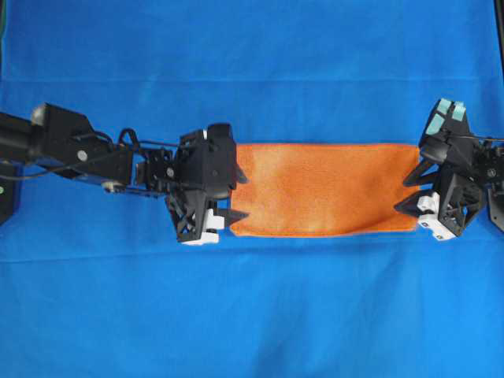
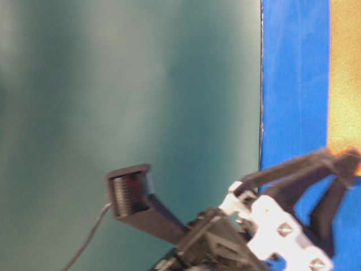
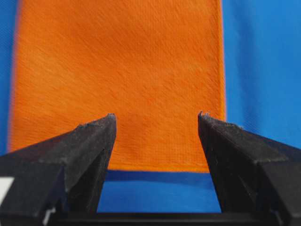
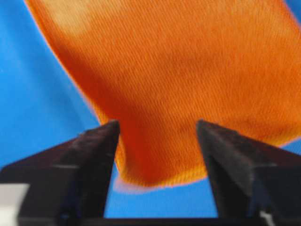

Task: Fold the orange towel.
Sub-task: 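Release the corners and lift both grippers off the folded towel, then grasp the folded strip's left and right ends with both grippers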

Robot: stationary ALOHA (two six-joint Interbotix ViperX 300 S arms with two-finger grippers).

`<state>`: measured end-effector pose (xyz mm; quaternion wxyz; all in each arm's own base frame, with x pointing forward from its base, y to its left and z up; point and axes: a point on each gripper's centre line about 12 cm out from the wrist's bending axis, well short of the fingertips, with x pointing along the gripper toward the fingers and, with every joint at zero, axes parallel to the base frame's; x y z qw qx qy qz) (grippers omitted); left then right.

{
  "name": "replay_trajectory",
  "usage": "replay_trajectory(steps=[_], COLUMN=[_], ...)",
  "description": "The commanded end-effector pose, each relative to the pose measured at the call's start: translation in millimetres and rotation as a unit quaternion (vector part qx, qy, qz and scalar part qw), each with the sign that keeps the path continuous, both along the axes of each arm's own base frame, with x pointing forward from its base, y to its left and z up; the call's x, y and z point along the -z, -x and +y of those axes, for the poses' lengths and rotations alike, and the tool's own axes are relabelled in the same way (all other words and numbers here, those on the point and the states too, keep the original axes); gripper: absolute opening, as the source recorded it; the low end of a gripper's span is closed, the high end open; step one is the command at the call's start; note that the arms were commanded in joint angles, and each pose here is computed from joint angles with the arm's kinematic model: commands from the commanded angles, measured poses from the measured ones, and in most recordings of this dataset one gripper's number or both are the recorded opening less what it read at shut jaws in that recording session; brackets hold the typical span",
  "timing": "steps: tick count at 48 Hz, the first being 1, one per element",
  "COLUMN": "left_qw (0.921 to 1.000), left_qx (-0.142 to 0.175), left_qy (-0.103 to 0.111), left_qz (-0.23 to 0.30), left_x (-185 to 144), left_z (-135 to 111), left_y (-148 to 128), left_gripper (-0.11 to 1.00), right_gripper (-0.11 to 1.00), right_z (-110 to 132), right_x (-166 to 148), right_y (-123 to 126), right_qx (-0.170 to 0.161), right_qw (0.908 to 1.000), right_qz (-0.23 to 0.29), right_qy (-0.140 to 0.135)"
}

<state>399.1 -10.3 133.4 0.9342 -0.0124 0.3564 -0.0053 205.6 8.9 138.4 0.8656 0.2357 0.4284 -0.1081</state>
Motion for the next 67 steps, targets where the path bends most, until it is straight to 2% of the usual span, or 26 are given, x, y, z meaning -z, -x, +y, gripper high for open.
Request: replay_trajectory(steps=[1, 6, 12, 20, 33, 41, 50, 62, 67], left_qw=[0.9996, 0.9994, 0.9992, 0.9991, 0.9989, 0.9985, 0.9975, 0.9969, 0.9965], left_qx=[-0.003, -0.007, -0.015, -0.022, -0.029, -0.049, -0.064, -0.069, -0.075], left_qy=[-0.006, -0.016, -0.023, -0.023, -0.024, -0.023, -0.021, -0.02, -0.019], left_qz=[-0.027, -0.028, -0.029, -0.029, -0.029, -0.009, 0.019, 0.031, 0.031], left_x=[-20, -21, -21, -21, -11, 10, 36, 42, 41], left_z=[7, 17, 27, 33, 40, 57, 71, 75, 79], left_y=[-2, -3, -3, -3, -12, -18, -19, -16, -16], left_gripper=[0.63, 0.63, 0.63, 0.63, 0.63, 0.63, 0.63, 0.62, 0.59], right_gripper=[0.61, 0.62, 0.62, 0.62, 0.62, 0.62, 0.62, 0.6, 0.54], right_z=[-3, -13, -29, -43, -56, -69, -74, -72, -71], right_x=[-15, -21, -21, -18, -5, 14, 30, 35, 37], right_y=[-7, -7, -3, 0, 1, 4, 3, 2, 2], right_qx=[-0.009, -0.004, 0.017, 0.041, 0.049, 0.061, 0.06, 0.055, 0.05], right_qw=[0.9994, 0.9986, 0.9977, 0.9964, 0.9938, 0.9896, 0.9875, 0.9888, 0.9896], right_qz=[-0.027, -0.033, -0.021, 0.0, 0.036, 0.083, 0.107, 0.102, 0.096], right_qy=[0.018, 0.041, 0.061, 0.074, 0.093, 0.101, 0.099, 0.095, 0.095])
